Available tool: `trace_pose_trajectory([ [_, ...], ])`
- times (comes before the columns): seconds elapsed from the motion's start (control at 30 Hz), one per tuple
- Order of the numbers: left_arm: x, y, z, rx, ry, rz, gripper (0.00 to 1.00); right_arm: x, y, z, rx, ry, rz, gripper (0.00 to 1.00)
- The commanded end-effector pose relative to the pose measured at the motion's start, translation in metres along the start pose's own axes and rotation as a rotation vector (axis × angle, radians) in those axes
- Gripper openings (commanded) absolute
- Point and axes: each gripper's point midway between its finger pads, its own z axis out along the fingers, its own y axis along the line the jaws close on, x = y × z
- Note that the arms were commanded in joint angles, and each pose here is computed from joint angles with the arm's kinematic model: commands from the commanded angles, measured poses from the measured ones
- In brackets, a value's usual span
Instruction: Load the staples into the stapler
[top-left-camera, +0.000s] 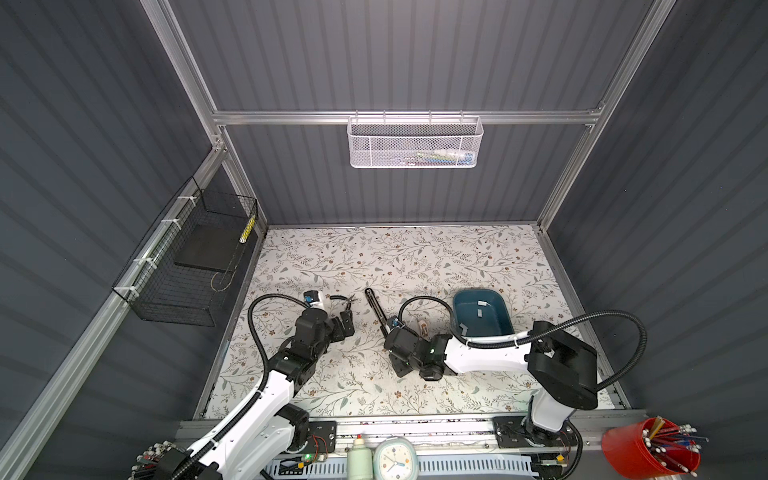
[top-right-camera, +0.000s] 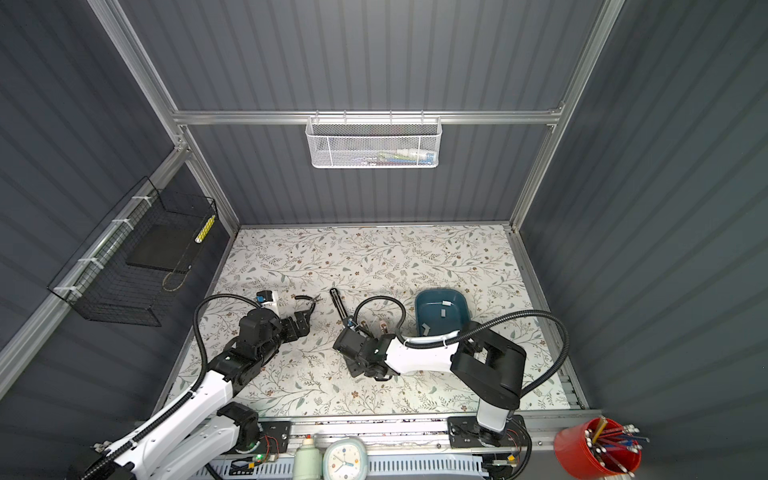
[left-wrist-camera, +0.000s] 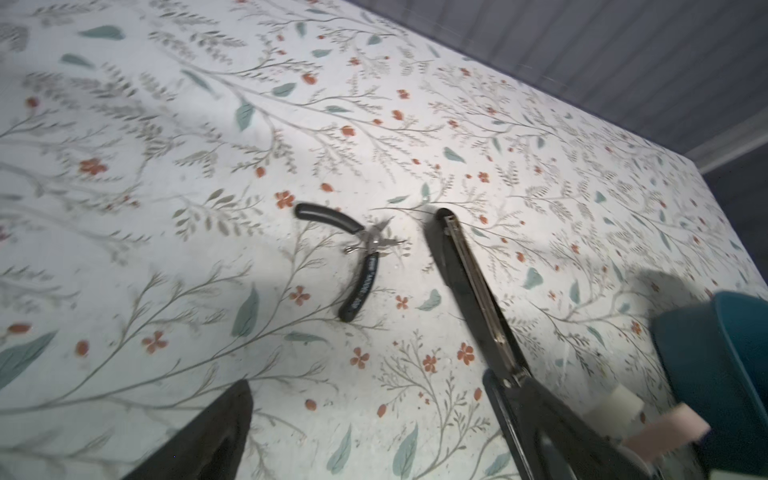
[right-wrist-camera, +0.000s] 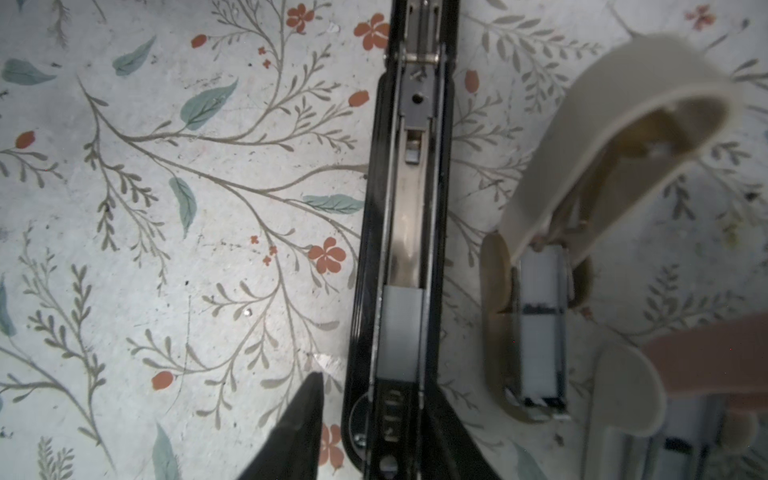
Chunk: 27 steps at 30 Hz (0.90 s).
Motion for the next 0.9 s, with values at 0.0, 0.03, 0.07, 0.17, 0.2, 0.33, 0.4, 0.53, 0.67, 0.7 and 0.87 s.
trace_pose_trajectory([
  [0.0, -0.017, 0.011, -0.008, -0.096, -0.031, -0.149, 0.99, 0.003, -0.002, 0.003, 0.025, 0.001, 0.001, 0.29],
  [0.03, -0.017, 0.006, -0.008, -0.075, -0.019, -0.142, 0.99, 0.003, -0.001, 0.003, 0.025, -0.001, 0.002, 0.26],
  [0.07, -0.015, 0.002, -0.008, -0.052, -0.008, -0.139, 0.99, 0.003, 0.000, 0.004, 0.022, -0.001, 0.002, 0.23],
  [0.17, -0.005, -0.021, -0.006, 0.101, 0.021, -0.087, 0.99, 0.003, 0.003, 0.004, 0.016, -0.002, 0.002, 0.17],
  [0.2, -0.001, -0.027, -0.006, 0.156, 0.017, -0.085, 0.99, 0.003, 0.004, 0.005, 0.016, -0.003, 0.001, 0.16],
  [0.33, 0.002, -0.034, -0.008, 0.246, -0.030, -0.161, 0.99, 0.002, 0.008, 0.006, -0.001, -0.008, 0.010, 0.11],
  [0.4, 0.001, -0.039, -0.007, 0.268, -0.020, -0.161, 1.00, 0.002, 0.011, 0.006, -0.019, -0.010, 0.015, 0.10],
  [0.53, 0.011, -0.048, 0.013, 0.273, 0.067, -0.167, 0.99, 0.000, 0.015, 0.004, -0.048, -0.020, 0.024, 0.06],
  [0.67, 0.029, -0.067, 0.040, 0.346, 0.171, -0.203, 0.99, -0.001, 0.019, -0.001, -0.082, -0.036, 0.031, 0.05],
  [0.7, 0.033, -0.068, 0.046, 0.341, 0.192, -0.218, 0.99, -0.002, 0.018, -0.001, -0.087, -0.040, 0.034, 0.04],
  [0.87, 0.046, -0.053, 0.065, 0.243, 0.234, -0.267, 0.99, 0.000, 0.018, -0.003, -0.099, -0.045, 0.042, 0.03],
])
